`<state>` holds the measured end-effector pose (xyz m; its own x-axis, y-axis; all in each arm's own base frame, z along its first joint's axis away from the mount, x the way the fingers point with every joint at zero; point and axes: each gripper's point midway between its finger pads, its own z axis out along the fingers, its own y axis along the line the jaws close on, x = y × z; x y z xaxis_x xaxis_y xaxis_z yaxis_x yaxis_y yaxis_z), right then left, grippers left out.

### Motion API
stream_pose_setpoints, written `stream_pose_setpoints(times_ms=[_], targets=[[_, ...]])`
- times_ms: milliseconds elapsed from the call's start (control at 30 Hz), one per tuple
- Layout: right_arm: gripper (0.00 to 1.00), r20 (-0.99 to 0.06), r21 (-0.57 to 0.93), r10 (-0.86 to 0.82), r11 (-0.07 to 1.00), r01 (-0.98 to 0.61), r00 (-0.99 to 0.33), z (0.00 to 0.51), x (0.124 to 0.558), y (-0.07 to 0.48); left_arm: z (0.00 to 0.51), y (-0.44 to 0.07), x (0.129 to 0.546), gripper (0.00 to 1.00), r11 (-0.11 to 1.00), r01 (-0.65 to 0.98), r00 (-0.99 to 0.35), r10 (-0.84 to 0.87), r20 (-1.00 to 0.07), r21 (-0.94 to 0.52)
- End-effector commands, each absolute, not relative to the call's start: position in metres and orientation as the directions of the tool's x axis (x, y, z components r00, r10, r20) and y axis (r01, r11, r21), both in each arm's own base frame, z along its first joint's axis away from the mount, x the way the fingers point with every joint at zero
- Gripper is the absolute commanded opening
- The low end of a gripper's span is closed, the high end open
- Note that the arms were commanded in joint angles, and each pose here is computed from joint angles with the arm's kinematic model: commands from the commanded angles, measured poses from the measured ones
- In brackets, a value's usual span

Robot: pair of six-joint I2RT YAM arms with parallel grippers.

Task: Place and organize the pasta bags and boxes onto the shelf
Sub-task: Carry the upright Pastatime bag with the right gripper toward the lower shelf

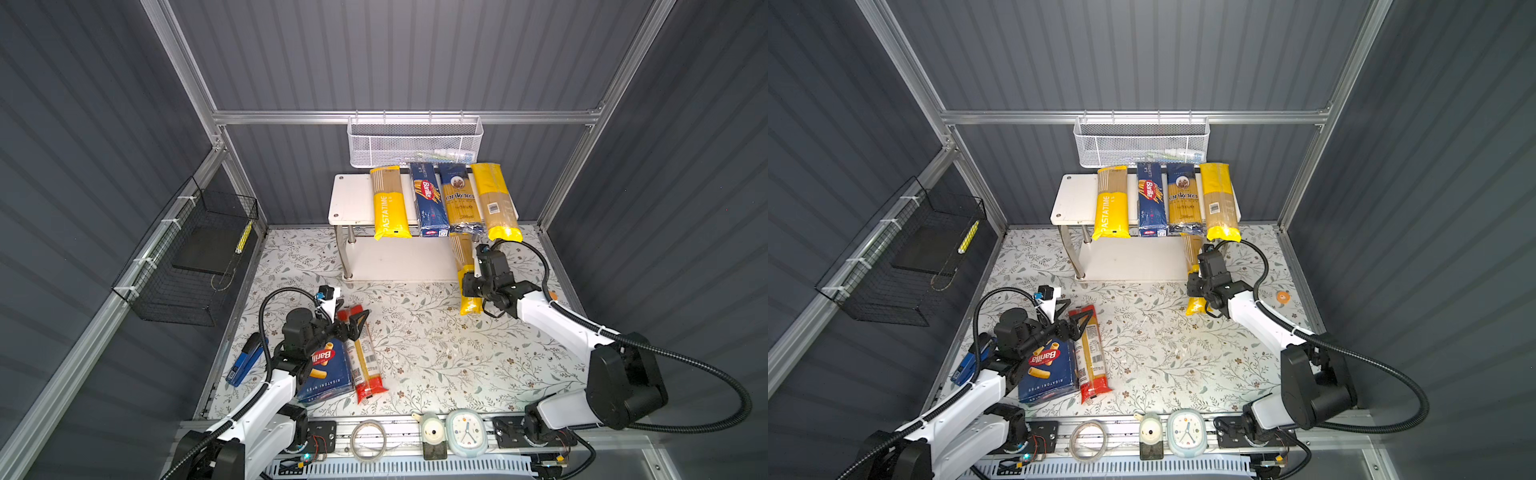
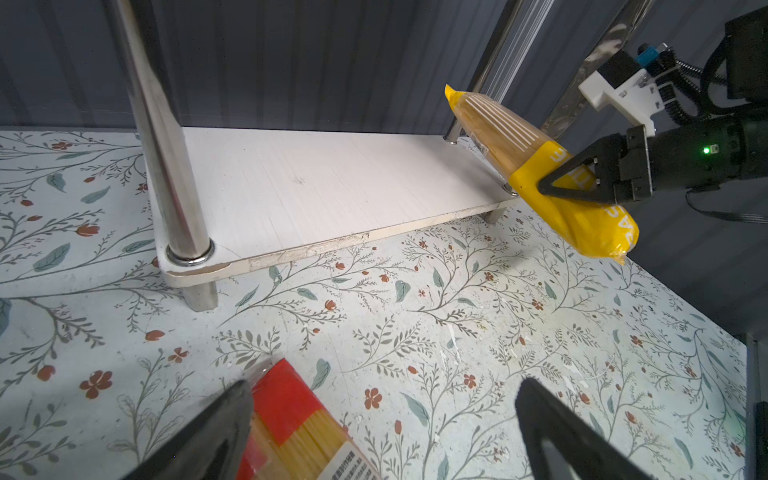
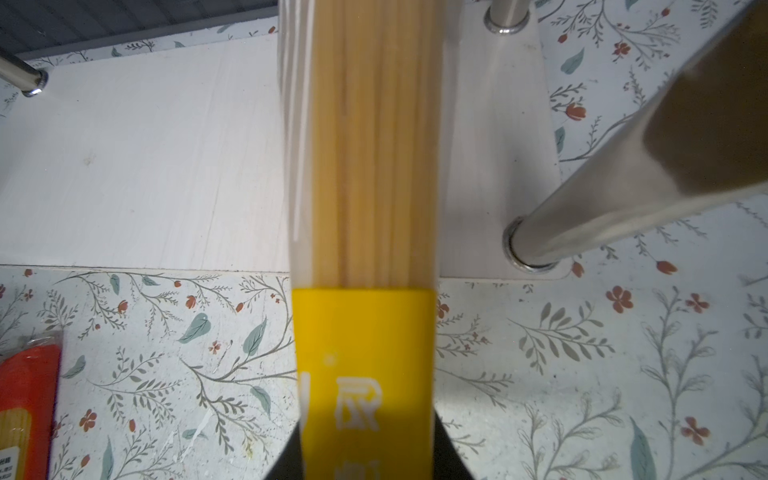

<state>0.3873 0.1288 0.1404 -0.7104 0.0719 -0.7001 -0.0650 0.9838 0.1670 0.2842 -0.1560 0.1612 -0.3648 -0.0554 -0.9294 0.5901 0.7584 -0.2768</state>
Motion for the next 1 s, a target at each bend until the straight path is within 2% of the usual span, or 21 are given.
stream_pose_setpoints(times_ms=[0,767,833,867,967], targets=[[0.16,-0.826,0.207,0.121,0.974,-0.095,-0.551,0.202,0.42,0.134,0.155,-0.156,0.283,1.0,0.763,0.587,-0.37,-0.045,-0.928,-0.271],[0.2,-0.788,0.18,0.125,0.983,-0.031,-0.603,0.166,0.47,0.135,0.158,-0.152,0.284,0.99,0.781,0.572,-0.358,-0.039,-0.933,-0.252],[0.26,-0.786,0.184,0.139,0.983,-0.014,-0.602,0.164,0.473,0.132,0.159,-0.151,0.284,1.0,0.781,0.572,-0.356,-0.038,-0.934,-0.25],[0.35,-0.785,0.186,0.147,0.983,-0.003,-0.602,0.164,0.473,0.131,0.159,-0.151,0.284,0.99,0.782,0.571,-0.357,-0.037,-0.933,-0.25],[0.36,-0.784,0.189,0.16,0.982,0.014,-0.6,0.161,0.472,0.128,0.16,-0.151,0.284,0.99,0.784,0.571,-0.354,-0.035,-0.935,-0.245]])
